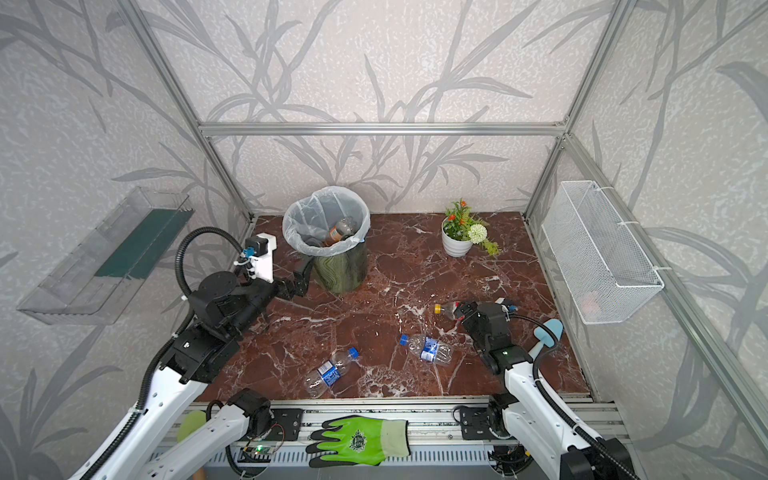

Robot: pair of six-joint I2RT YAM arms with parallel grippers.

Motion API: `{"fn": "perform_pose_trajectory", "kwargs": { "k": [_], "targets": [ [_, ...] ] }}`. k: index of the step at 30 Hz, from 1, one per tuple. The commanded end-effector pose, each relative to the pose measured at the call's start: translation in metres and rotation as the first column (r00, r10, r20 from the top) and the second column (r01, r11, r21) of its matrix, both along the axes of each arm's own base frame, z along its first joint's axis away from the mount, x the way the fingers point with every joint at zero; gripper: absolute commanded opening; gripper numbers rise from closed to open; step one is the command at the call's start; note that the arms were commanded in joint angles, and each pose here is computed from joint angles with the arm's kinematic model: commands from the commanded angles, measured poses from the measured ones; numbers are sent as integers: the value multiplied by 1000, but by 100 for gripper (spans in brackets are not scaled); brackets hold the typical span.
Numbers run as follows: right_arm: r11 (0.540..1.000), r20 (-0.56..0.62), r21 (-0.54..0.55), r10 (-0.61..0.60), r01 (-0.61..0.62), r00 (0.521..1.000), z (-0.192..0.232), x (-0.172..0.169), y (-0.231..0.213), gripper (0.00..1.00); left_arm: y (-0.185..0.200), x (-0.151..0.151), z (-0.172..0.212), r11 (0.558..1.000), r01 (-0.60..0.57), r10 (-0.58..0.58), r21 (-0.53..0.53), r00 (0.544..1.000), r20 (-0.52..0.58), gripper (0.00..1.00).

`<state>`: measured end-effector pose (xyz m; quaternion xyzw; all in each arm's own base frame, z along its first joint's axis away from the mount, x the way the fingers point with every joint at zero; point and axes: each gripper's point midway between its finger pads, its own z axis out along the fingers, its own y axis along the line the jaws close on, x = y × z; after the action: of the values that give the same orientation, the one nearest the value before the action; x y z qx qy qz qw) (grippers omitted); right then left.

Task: Throw the plastic bottles in the bin
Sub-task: 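Withdraw left gripper from bin while right gripper reaches toward red-label bottle, then close right gripper on the clear red-label bottle with yellow cap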

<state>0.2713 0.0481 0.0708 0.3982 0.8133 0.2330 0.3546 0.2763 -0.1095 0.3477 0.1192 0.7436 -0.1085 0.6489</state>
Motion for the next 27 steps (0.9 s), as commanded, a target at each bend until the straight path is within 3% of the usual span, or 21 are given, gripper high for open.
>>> {"fn": "perform_pose_trajectory", "kwargs": {
  "k": [1, 12, 15, 21, 27],
  "targets": [
    [999, 5, 33, -13, 13, 1000, 6, 13, 4, 99, 8, -7, -16, 999, -48, 48, 7, 998, -39, 99],
    [999, -150, -34, 27, -32, 988, -15, 40, 11, 100, 21, -18, -34, 995, -91, 92, 29, 994, -55, 99],
    [997, -205, -31, 65, -72, 977, -26, 47, 19, 96, 24, -20, -36, 994, -101, 103, 34, 993, -53, 99],
    [988, -264, -45, 131, -148, 956, -42, 61, 29, 78, 30, -25, -38, 991, -120, 122, 53, 991, -53, 99],
    [983, -246, -36, 167, -181, 955, -43, 73, 37, 50, 36, -27, -43, 988, -143, 147, 58, 987, -60, 99]
  ]
}}
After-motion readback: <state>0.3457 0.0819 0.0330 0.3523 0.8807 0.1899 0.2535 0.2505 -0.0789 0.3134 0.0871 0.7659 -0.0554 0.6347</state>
